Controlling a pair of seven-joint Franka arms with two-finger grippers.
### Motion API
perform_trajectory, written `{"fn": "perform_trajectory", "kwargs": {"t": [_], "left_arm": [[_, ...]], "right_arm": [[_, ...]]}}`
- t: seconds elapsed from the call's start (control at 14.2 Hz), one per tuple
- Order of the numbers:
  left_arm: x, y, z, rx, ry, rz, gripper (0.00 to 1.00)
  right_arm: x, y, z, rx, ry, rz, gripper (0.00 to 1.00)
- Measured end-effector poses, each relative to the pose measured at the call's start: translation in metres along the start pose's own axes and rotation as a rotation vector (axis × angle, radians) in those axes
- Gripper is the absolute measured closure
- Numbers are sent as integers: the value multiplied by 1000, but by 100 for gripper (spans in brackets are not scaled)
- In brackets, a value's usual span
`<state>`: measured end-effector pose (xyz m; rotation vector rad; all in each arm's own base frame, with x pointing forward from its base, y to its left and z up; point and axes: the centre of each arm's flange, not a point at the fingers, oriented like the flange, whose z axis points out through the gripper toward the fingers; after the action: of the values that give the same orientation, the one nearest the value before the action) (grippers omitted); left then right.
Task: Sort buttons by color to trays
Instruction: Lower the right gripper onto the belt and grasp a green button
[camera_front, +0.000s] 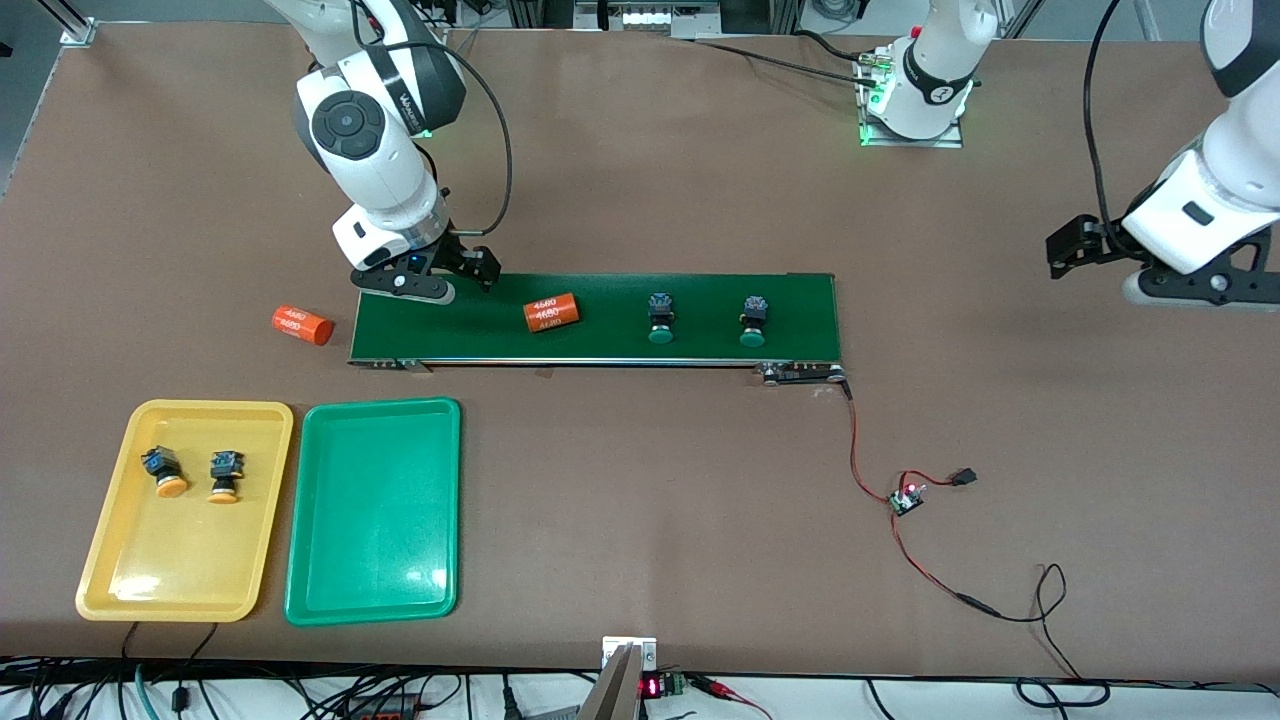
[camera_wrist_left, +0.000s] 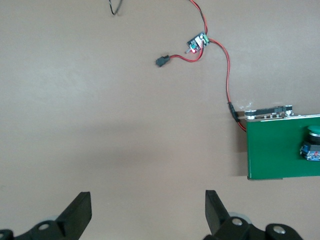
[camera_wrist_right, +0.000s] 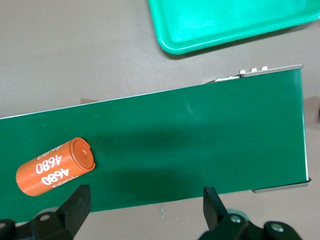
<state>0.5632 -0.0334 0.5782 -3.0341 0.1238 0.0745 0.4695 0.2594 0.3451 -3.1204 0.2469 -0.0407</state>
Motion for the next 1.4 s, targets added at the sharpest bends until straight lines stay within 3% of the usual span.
{"fn": "perform_trajectory", "kwargs": {"t": [0.63, 0.98, 1.4], "left_arm": [[-4, -6, 0, -46, -10, -48, 0], [-4, 2, -2, -46, -6, -37, 0], [-4, 3, -2, -46, -7, -36, 0]], "right_arm": [[-54, -120, 3, 32, 20, 71, 0], [-30, -140, 23, 13, 61, 10, 0], [-17, -153, 31, 36, 47, 15, 0]]}}
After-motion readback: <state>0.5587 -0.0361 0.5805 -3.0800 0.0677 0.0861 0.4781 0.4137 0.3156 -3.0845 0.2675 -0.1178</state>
